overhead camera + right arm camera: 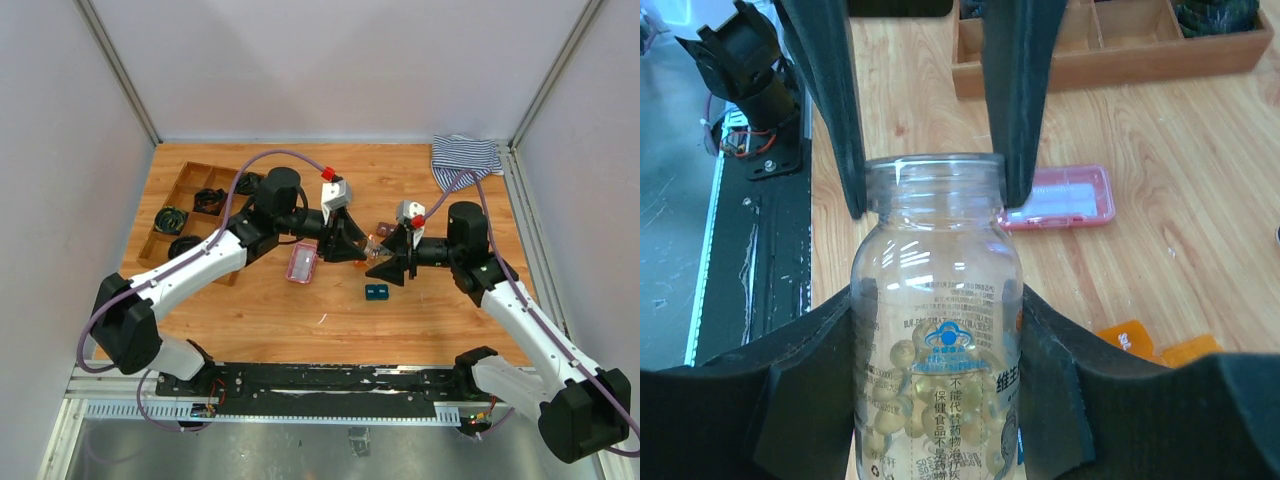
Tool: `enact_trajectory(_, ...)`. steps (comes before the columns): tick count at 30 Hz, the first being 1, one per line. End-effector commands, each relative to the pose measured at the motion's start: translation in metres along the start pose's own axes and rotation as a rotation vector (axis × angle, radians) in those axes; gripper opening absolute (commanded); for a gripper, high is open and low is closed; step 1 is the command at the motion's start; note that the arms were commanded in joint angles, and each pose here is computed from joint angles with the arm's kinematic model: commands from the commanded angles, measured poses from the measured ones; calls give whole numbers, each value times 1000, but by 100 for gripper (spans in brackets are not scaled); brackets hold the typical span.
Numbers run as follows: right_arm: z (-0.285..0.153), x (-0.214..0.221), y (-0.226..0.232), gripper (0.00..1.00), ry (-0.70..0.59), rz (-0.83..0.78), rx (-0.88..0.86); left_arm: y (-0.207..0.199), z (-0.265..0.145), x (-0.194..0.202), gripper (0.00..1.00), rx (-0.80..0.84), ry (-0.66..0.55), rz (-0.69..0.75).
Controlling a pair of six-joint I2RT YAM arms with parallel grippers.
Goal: Sort the pills into containers
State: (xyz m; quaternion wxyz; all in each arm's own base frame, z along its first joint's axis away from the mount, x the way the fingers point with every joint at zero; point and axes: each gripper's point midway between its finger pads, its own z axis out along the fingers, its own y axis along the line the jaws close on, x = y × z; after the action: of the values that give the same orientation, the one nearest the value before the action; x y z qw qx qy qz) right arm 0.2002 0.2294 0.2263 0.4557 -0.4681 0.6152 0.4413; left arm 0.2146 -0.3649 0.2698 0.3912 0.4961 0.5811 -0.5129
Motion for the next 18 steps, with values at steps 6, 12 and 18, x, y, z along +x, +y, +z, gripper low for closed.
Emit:
enact_trajectory(6,1,-37,11,0,-104,-156,-74,-4,-2,3,73,-49,2,-19)
enact_trajectory(12,1,-37,10,0,-103,-155,-72,-15,-18,-7,91,-93,-68,33)
enact_trajectory(18,0,-36,9,1,-101,-157,-72,-27,-31,1,98,-114,-103,5)
